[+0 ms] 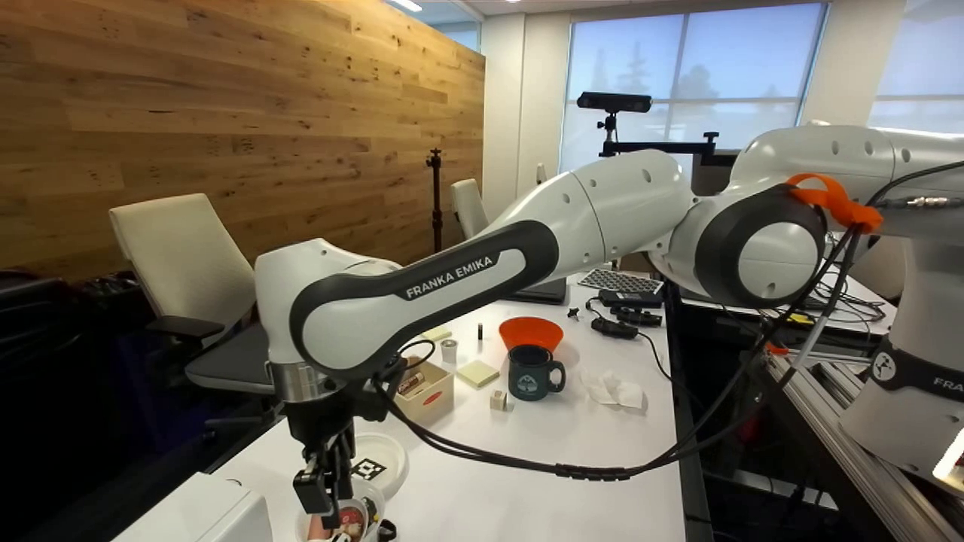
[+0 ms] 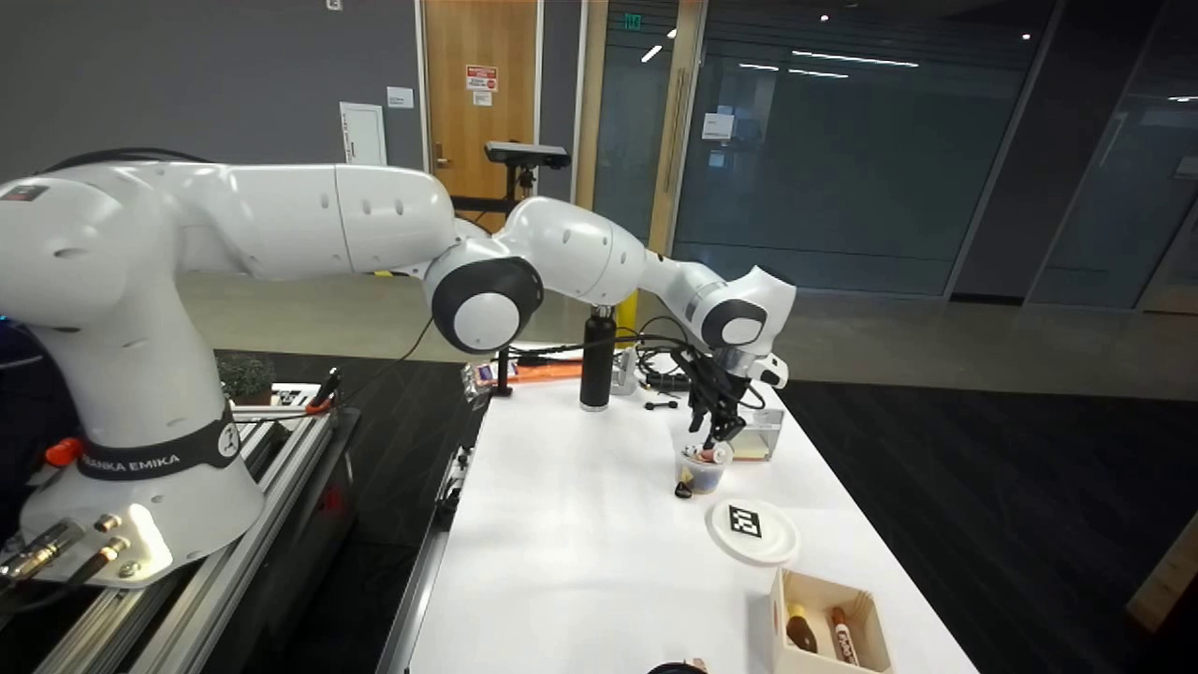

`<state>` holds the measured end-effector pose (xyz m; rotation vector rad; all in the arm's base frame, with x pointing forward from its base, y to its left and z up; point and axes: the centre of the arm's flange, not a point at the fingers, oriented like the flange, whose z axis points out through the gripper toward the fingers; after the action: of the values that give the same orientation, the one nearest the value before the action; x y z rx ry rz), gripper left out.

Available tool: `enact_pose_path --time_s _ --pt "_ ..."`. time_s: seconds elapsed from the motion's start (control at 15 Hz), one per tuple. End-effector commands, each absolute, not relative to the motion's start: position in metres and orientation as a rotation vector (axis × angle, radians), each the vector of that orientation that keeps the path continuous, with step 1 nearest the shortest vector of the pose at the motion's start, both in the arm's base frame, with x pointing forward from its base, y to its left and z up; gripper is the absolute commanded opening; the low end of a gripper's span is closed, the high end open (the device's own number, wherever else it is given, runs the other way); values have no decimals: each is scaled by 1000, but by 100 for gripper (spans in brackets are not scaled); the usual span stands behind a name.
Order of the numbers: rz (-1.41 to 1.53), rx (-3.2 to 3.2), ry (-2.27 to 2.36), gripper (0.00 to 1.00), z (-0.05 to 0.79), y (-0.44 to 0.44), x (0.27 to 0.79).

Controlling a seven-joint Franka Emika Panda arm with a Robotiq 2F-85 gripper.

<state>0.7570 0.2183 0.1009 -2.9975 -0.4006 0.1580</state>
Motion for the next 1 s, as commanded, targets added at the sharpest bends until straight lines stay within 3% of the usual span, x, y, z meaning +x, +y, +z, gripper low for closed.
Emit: enact_pose_path --time_s 0.0,0.33,0.93 --pt "187 -2957 -424 52 88 219 783" --pt "232 -2939 -467 43 76 226 780" --pt "309 -2888 -510 48 56 236 763"
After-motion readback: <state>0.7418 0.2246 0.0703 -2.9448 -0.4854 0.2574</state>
